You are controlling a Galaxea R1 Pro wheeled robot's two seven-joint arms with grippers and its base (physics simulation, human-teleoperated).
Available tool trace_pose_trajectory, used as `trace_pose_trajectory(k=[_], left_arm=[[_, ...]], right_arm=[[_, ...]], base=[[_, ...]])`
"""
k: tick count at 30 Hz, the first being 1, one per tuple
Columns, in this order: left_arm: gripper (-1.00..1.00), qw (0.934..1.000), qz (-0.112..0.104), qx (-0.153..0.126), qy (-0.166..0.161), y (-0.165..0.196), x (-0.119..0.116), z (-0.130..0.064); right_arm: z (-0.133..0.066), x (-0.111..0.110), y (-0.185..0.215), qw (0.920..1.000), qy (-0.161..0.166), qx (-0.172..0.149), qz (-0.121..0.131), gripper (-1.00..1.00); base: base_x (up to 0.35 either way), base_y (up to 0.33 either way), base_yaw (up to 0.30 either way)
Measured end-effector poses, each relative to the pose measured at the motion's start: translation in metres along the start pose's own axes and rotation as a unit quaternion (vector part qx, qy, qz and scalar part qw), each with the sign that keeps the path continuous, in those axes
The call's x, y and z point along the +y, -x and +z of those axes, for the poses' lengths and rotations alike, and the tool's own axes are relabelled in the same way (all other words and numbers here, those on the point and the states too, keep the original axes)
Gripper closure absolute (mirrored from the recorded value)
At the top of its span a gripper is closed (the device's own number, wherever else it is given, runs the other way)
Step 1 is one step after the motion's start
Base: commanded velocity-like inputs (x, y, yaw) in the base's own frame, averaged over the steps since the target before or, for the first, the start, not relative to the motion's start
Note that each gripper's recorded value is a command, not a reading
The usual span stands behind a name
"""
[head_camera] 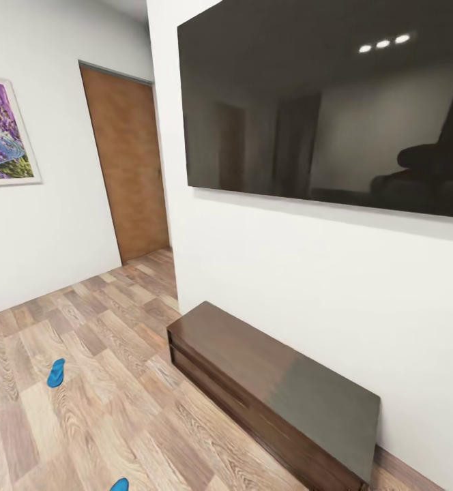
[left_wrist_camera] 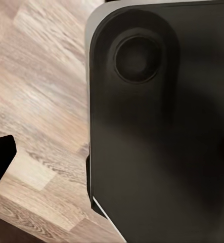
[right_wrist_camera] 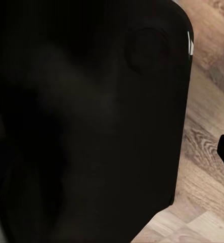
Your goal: In the bedroom, move the book from the bed onto either nightstand, and place the two sandals side by side next to the bed.
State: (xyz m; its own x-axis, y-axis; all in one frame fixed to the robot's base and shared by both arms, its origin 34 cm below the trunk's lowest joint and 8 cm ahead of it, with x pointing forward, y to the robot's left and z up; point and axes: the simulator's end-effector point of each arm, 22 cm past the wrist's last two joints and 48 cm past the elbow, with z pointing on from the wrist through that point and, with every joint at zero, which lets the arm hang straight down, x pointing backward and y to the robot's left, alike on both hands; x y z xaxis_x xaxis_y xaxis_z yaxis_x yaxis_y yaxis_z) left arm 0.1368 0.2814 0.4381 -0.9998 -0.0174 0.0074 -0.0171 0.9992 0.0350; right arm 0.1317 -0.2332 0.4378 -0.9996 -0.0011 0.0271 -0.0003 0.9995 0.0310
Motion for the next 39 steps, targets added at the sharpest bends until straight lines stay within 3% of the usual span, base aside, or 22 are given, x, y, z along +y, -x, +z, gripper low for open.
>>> trace_pose_trajectory(k=[28, 39], left_arm=[[-1.0, 1.0, 0.0, 0.0, 0.003, 0.0002, 0.0042, 0.0], [-1.0, 1.0, 0.0, 0.0, 0.002, 0.0001, 0.0038, 0.0]], right_arm=[[0.0, 0.0006, -0.0001, 1.0, 0.001, 0.0, -0.003, -1.0], [0.0, 0.0004, 0.0, 1.0, 0.0, 0.0, -0.003, -1.0]], base=[[0.0, 0.172, -0.239], [0.0, 0.172, -0.073]])
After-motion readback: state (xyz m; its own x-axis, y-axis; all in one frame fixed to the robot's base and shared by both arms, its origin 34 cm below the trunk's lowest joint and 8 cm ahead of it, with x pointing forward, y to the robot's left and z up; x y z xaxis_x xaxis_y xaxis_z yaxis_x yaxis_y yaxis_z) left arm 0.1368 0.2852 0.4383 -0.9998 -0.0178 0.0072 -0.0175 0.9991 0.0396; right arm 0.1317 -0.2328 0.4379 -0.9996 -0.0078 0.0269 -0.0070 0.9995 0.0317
